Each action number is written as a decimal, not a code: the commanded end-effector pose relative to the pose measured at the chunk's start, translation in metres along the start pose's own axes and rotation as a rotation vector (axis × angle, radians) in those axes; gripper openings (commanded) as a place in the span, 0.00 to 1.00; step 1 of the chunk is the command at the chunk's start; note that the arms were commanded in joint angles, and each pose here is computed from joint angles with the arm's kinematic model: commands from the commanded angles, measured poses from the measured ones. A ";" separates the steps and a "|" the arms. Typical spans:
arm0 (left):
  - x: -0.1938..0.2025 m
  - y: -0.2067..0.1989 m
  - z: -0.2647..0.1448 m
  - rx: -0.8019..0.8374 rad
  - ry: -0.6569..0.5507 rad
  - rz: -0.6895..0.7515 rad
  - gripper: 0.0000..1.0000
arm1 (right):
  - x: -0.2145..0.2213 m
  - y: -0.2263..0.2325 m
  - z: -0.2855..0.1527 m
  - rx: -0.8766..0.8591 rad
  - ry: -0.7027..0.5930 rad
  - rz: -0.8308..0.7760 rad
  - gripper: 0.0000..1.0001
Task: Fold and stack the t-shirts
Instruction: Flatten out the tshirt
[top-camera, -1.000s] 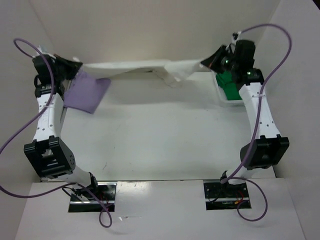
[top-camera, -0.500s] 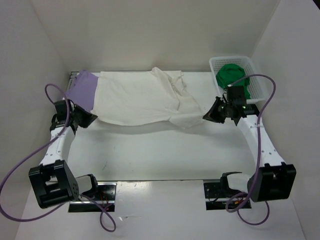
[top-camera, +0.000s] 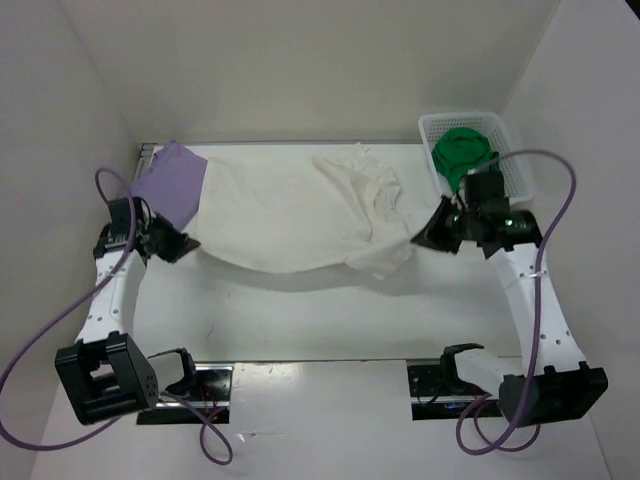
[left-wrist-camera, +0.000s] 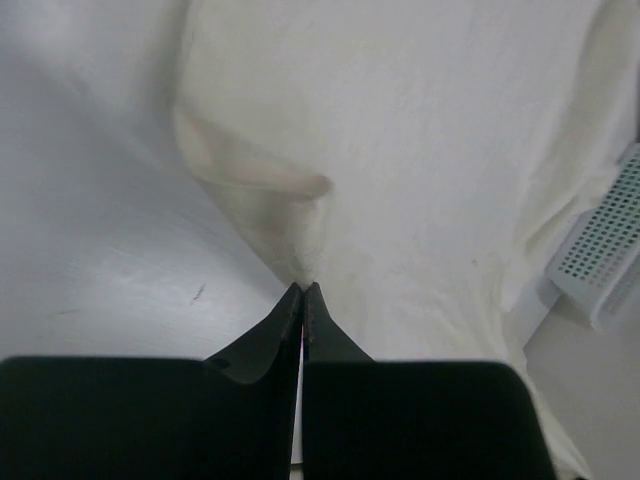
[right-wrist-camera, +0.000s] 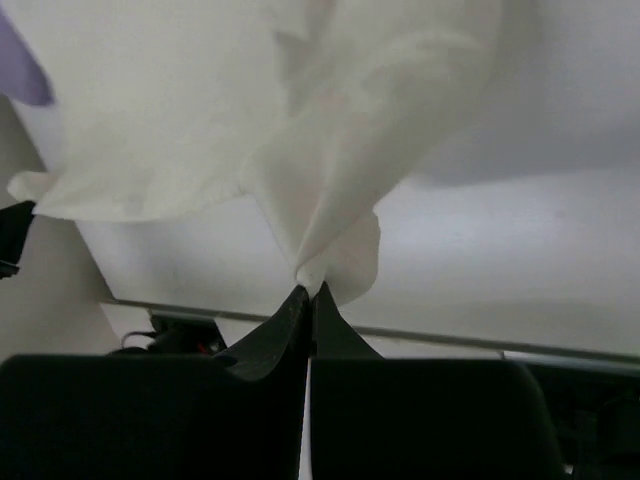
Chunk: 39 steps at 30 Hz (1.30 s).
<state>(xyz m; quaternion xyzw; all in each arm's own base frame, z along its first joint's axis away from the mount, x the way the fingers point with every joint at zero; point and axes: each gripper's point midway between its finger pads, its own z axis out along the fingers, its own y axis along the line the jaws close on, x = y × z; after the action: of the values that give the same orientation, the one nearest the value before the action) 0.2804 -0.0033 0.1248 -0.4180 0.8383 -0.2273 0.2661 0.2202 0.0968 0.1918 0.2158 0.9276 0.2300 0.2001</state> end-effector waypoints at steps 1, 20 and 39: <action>-0.065 -0.108 -0.045 0.250 -0.164 0.147 0.00 | -0.093 0.086 -0.074 -0.192 -0.358 -0.129 0.00; -0.175 -0.343 -0.322 0.840 -0.740 0.359 0.00 | -0.194 0.260 -0.455 -0.764 -1.468 -0.276 0.00; -0.246 -0.307 -0.047 0.527 -0.519 0.220 0.00 | -0.384 0.280 -0.144 -0.545 -1.100 -0.297 0.00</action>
<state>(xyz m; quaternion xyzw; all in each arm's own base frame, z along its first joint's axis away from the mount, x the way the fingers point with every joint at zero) 0.5505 0.0320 0.3129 -0.3311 0.7571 -0.2832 0.4867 0.6064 0.0969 0.4146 0.1392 0.7465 0.2440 0.6032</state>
